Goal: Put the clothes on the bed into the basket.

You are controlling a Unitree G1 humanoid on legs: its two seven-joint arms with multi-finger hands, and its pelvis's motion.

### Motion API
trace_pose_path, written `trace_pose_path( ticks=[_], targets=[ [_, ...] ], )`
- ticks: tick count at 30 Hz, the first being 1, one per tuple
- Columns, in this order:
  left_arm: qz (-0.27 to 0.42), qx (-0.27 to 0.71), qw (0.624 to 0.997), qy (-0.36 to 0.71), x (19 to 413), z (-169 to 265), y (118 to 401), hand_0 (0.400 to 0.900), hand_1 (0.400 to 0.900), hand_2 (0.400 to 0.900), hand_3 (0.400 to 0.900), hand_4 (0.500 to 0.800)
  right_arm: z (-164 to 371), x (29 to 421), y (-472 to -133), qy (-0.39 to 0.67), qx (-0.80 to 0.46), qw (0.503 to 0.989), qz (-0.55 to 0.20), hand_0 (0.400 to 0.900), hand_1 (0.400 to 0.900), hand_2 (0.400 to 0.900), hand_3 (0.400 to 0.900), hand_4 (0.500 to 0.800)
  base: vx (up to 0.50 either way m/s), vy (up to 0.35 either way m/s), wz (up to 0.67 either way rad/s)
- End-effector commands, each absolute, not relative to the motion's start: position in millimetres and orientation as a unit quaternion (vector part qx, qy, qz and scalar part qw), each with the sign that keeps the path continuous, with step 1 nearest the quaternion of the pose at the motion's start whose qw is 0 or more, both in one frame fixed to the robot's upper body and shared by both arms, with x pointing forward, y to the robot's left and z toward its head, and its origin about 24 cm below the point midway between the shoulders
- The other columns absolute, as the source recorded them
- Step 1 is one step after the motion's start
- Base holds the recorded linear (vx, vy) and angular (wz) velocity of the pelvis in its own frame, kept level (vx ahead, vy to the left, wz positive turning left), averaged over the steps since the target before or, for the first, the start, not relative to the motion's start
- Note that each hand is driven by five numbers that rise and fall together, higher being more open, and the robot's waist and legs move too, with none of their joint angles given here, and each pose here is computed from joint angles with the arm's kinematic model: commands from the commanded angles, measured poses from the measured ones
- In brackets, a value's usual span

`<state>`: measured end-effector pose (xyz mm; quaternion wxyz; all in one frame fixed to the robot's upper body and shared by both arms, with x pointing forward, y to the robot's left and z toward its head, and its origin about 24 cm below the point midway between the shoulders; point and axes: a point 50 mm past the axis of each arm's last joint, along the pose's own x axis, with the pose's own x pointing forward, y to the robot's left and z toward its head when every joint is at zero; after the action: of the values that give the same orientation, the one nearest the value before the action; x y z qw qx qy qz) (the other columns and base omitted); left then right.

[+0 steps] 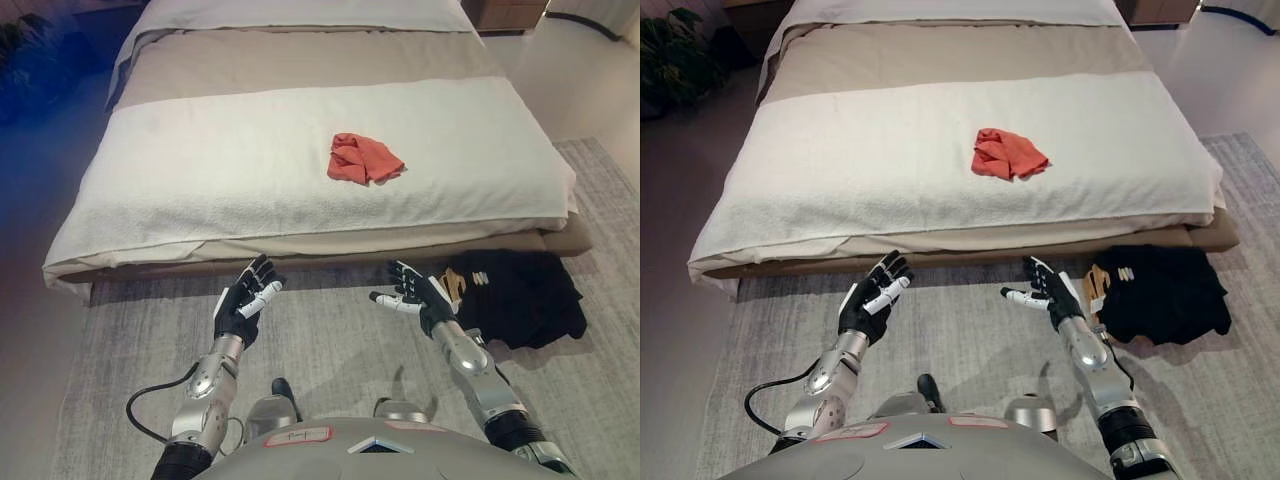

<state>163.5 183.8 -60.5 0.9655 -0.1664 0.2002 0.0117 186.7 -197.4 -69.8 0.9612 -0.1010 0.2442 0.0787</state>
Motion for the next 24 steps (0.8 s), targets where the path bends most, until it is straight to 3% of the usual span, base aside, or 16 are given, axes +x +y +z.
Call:
trace_pose_path(
  ticks=[1, 11, 24],
  targets=[
    [-0.021, -0.149, 0.985, 0.084, 208, -19, 183, 0.900, 0.900, 0.900, 0.900, 0.800, -21, 238, -192, 0.107, -0.099, 0.987, 0.073, 0.900, 0.900, 0.900, 0.900, 0.800, 0.074, -0.131, 0.02],
    [-0.041, -0.143, 0.988, 0.051, 225, -3, 176, 0.900, 0.900, 0.900, 0.900, 0.800, -9, 249, -197, 0.084, -0.107, 0.989, 0.060, 0.900, 0.900, 0.900, 0.900, 0.800, 0.058, -0.084, -0.06],
    [-0.017, -0.146, 0.988, 0.039, 227, -1, 186, 0.900, 0.900, 0.900, 0.900, 0.800, -8, 258, -186, 0.075, -0.107, 0.989, 0.075, 0.900, 0.900, 0.900, 0.900, 0.800, 0.210, 0.143, -0.42]
  ],
)
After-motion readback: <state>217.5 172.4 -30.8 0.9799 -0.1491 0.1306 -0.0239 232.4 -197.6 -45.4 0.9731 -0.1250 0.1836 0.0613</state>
